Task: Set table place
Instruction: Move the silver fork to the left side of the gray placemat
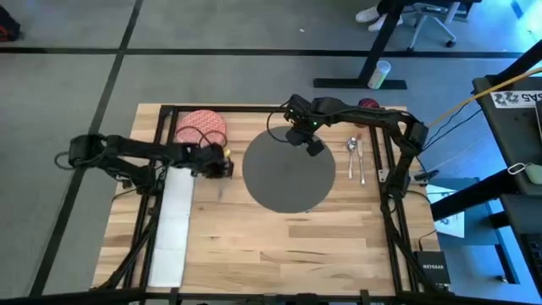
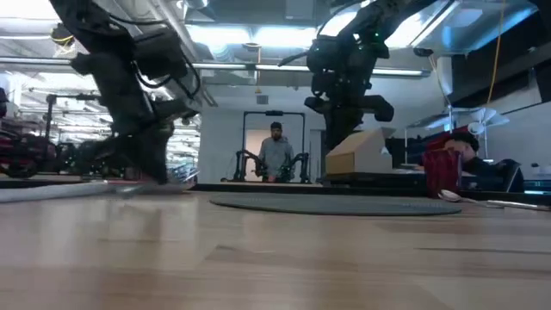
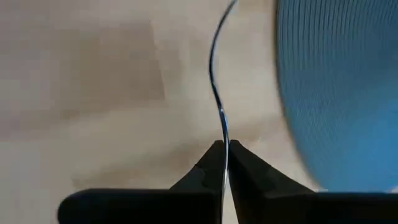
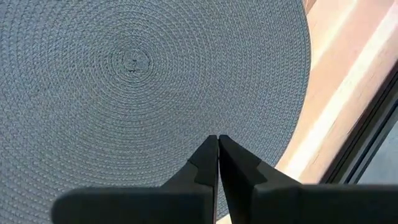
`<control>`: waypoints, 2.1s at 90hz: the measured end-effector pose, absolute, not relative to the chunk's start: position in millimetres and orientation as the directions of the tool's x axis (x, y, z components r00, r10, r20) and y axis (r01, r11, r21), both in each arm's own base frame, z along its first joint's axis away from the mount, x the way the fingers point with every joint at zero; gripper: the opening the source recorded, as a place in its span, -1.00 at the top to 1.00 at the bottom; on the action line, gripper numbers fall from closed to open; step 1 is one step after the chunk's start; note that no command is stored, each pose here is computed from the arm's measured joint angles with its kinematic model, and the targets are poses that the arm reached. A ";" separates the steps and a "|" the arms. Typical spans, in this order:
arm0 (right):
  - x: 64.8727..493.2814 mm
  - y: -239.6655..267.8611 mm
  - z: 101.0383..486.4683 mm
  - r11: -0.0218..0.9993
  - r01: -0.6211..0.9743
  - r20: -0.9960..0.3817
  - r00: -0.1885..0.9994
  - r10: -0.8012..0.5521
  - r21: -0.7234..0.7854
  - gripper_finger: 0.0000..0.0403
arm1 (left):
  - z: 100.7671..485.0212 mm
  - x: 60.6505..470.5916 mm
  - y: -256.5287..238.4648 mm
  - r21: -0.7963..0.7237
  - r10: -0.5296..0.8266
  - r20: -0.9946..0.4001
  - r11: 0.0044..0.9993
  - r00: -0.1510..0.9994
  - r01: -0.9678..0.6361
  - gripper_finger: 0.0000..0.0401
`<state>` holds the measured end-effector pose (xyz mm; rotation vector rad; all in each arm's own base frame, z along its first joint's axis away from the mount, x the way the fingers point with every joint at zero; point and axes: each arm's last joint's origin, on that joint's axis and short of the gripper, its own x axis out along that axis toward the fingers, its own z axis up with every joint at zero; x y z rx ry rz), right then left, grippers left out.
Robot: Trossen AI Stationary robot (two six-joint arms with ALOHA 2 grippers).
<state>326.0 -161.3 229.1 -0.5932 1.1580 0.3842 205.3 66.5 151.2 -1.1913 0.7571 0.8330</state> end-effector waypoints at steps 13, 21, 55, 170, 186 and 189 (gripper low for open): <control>326.3 -161.4 229.3 0.786 -0.570 -0.930 0.367 -0.019 -0.241 1.00 | 154.4 203.3 85.6 -0.520 0.159 -0.821 0.187 0.548 -0.833 0.99; 326.8 -161.7 229.5 0.785 -0.569 -0.928 0.372 -0.022 -0.246 1.00 | 152.7 202.2 94.5 -0.530 0.151 -0.814 0.202 0.561 -0.823 1.00; 327.6 -162.1 229.7 0.781 -0.570 -0.925 0.379 -0.025 -0.255 1.00 | 126.1 219.3 124.4 -0.566 0.103 -0.791 0.252 0.603 -0.785 1.00; 327.6 -162.1 229.6 0.783 -0.569 -0.926 0.378 -0.025 -0.253 1.00 | 140.1 237.7 150.3 -0.389 0.122 -0.830 0.573 0.545 -0.721 0.76; 327.5 -162.1 229.6 0.775 -0.578 -0.926 0.377 -0.025 -0.256 1.00 | 180.0 248.4 134.3 -0.271 0.131 -0.869 0.680 0.477 -0.681 0.98; 327.5 -162.1 229.6 0.771 -0.583 -0.926 0.377 -0.025 -0.258 1.00 | 188.9 250.0 128.4 -0.235 0.140 -0.879 0.704 0.455 -0.671 0.99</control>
